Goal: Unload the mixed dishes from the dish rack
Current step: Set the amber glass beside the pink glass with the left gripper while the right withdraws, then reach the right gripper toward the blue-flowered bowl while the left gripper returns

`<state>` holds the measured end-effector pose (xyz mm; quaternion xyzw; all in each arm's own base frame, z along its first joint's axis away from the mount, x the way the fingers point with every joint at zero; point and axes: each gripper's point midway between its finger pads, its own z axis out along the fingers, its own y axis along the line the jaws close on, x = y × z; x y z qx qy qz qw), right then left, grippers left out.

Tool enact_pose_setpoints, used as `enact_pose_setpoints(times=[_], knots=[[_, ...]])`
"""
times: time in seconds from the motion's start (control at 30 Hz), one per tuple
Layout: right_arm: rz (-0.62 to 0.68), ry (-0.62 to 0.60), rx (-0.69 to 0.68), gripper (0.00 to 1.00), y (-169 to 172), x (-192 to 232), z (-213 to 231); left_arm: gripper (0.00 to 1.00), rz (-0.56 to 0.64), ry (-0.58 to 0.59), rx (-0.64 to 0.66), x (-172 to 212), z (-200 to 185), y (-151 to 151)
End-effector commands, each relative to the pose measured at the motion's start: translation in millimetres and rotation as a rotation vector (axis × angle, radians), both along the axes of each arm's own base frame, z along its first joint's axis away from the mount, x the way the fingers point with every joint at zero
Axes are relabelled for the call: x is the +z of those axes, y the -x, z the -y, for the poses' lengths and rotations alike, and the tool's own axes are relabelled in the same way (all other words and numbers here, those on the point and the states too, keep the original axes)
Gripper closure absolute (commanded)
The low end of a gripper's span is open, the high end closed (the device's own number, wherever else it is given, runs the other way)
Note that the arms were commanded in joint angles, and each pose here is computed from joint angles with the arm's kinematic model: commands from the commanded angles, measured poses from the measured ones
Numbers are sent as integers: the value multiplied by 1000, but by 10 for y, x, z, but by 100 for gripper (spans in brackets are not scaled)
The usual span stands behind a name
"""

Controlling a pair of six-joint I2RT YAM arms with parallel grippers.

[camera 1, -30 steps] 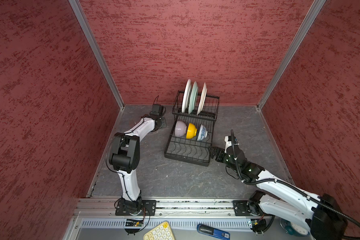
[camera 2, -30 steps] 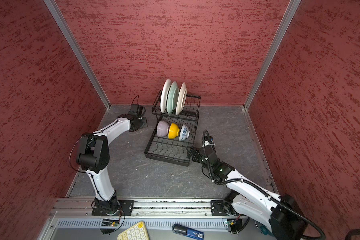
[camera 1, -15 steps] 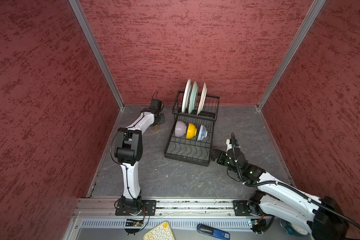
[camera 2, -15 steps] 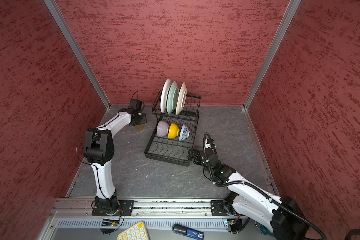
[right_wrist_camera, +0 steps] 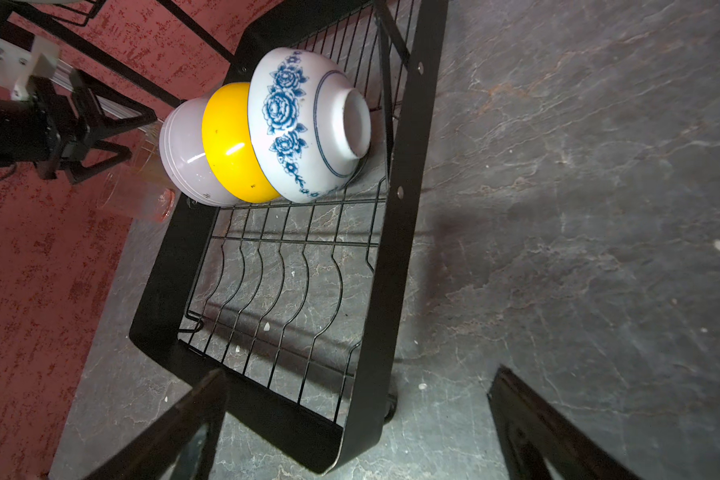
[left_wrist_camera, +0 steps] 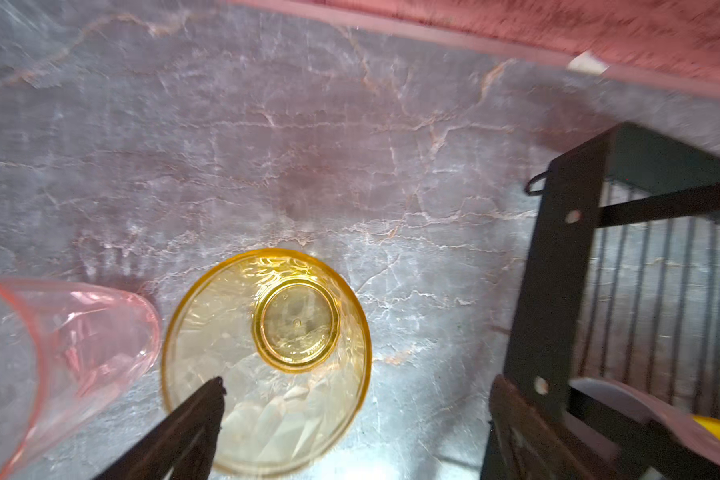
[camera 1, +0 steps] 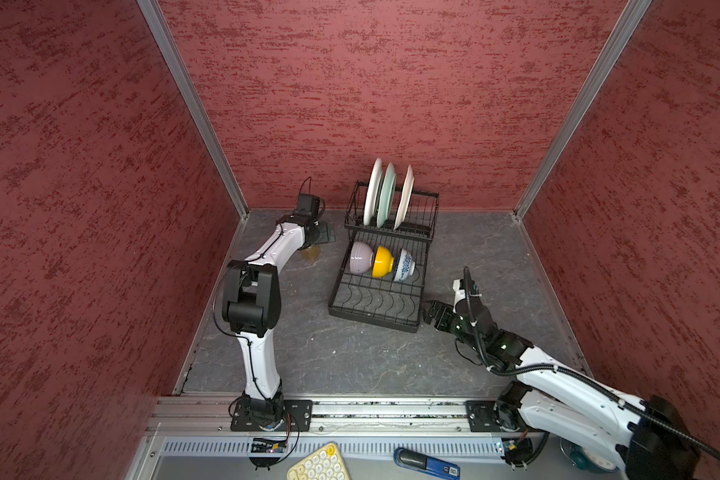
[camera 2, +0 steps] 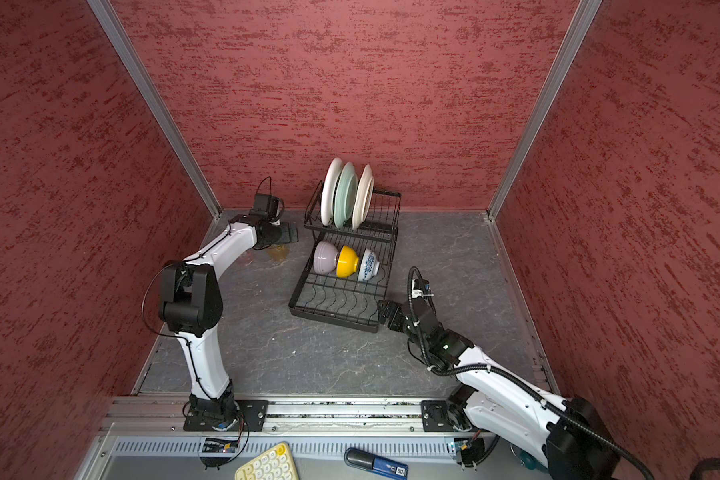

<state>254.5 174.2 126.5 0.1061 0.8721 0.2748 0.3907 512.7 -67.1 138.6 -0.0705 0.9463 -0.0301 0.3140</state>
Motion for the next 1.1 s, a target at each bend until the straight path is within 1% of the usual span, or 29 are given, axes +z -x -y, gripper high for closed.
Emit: enact_pose_setpoints(times=[0.0,0.1,0.23,0.37,0.63,0.8,0.93,1.07], knots=[[38,-16,34,1,-68,138,-94,1,86,59,3,318,40,57],[42,-16,64,1,-98,175,-175,1,111,102,3,412,70,210],[40,-16,88,1,-150,202,-263,0,114,146,16,475,55,490],[38,-17,101,1,-188,251,-327,1,153,200,21,547,45,762],[77,-59,108,1,-254,408,-407,1,174,347,-55,639,316,1251],[82,-62,119,1,-318,465,-483,1,165,377,-97,575,464,1491],[86,-38,112,1,-384,469,-501,0,137,397,-130,503,508,1657],[90,-21,113,1,-456,458,-545,0,169,428,-167,510,632,1746]])
